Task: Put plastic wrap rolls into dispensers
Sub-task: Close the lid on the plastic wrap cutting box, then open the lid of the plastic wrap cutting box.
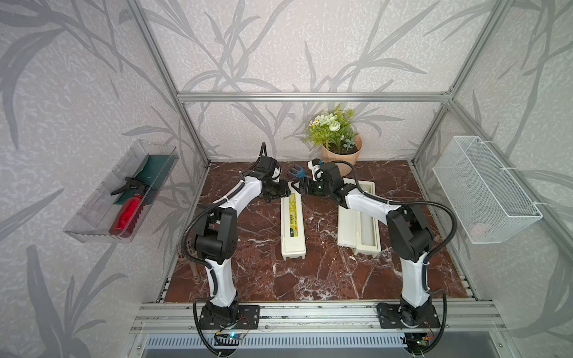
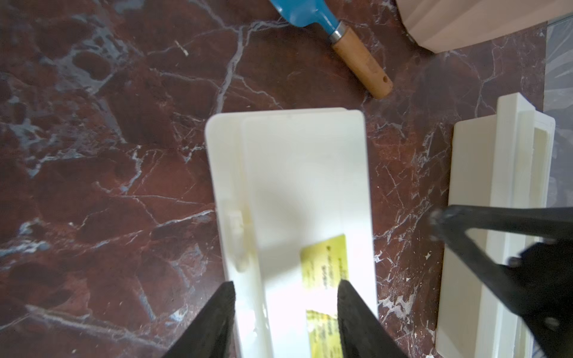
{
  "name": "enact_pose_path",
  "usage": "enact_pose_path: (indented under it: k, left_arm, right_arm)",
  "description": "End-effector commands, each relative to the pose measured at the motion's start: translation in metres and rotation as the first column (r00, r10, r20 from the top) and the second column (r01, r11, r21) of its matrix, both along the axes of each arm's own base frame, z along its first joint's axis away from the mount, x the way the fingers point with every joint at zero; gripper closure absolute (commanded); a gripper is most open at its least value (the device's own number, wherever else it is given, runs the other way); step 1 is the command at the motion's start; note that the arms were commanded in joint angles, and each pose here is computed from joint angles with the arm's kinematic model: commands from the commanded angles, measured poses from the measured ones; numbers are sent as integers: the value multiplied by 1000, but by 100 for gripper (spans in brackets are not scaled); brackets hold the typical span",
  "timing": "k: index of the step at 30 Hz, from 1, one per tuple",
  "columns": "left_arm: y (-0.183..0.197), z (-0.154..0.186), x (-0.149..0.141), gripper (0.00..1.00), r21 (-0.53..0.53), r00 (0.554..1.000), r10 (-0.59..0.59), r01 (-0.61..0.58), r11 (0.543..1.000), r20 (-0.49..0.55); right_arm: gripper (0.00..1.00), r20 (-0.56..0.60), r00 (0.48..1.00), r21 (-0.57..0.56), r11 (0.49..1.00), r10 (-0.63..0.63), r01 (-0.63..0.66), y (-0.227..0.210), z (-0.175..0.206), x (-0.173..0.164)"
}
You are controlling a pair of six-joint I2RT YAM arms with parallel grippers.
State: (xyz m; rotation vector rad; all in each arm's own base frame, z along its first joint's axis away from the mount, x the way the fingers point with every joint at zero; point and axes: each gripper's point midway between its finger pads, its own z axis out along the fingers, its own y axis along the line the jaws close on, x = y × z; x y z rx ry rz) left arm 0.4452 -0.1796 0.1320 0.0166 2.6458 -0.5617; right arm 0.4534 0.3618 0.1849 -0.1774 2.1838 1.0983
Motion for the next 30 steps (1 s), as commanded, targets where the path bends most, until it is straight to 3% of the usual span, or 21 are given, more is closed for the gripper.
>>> enact_pose_path:
  k: [1, 6, 12, 23, 25, 30]
  left_arm:
    - [-2, 23, -23, 46, 91, 999, -3, -1, 996, 50]
    - [-22, 7, -55, 44, 119, 1000, -10, 11, 993, -6]
    - [-20, -19, -82, 41, 239, 997, 18, -1, 971, -70]
    - [-25, -30, -97, 35, 409, 996, 36, -2, 913, -76]
    - [-26, -34, -99, 19, 427, 996, 43, -5, 904, -78]
    - [-27, -43, -103, 19, 448, 992, 67, -13, 894, -104]
  right_arm:
    - [19, 64, 997, -17, 998, -52, 53, -32, 18, -2]
    - [18, 53, 997, -22, 998, -61, 63, -54, 15, -20]
    - [16, 44, 998, -25, 998, -52, 53, -65, 8, -36]
    - [15, 26, 998, -4, 999, -54, 54, -79, 4, -44]
    - [15, 20, 998, 0, 999, -54, 54, -80, 2, -45]
    - [15, 3, 999, 11, 999, -53, 53, -84, -4, -45]
